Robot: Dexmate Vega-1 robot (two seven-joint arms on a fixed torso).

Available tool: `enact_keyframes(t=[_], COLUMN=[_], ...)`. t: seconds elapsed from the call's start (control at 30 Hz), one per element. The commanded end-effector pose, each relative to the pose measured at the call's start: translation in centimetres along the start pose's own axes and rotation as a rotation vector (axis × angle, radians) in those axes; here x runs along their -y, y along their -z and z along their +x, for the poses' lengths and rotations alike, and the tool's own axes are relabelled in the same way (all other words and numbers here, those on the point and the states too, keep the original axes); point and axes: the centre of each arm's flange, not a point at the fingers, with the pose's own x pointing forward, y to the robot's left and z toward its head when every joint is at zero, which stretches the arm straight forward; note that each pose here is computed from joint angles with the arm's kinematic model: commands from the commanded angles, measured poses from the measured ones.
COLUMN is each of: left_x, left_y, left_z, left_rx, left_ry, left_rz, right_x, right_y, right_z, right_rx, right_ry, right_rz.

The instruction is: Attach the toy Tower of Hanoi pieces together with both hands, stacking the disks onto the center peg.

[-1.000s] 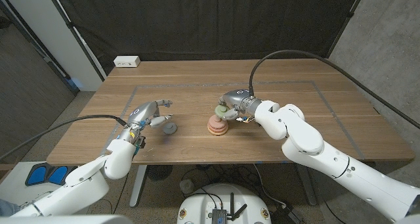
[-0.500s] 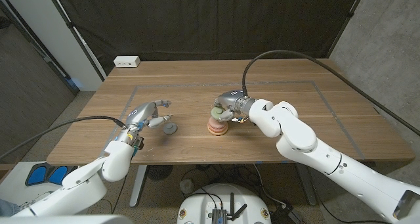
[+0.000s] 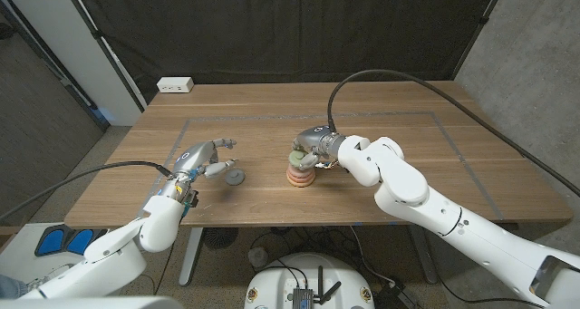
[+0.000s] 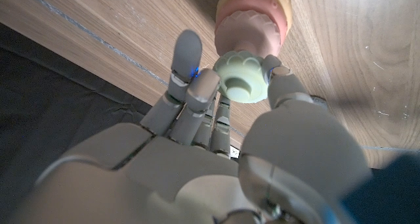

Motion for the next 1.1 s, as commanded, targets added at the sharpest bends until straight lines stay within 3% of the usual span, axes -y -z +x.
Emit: enact_keyframes(t=[0.03, 1.1], left_x=[0.2, 0.4], left_y=[0.2, 0.2], left_z=[-0.1, 0.0], left_rx=[-0.004, -0.006], left_ry=[0.012, 0.024], left_rz=[0.001, -0.002], right_x=[-0.2, -1.6], right_y=[-0.3, 0.2], right_z=[0.9, 1.8], right_rx=[0.003, -0.011], right_ry=[-0.032, -0.089], right_rz=[-0.012, -0.016])
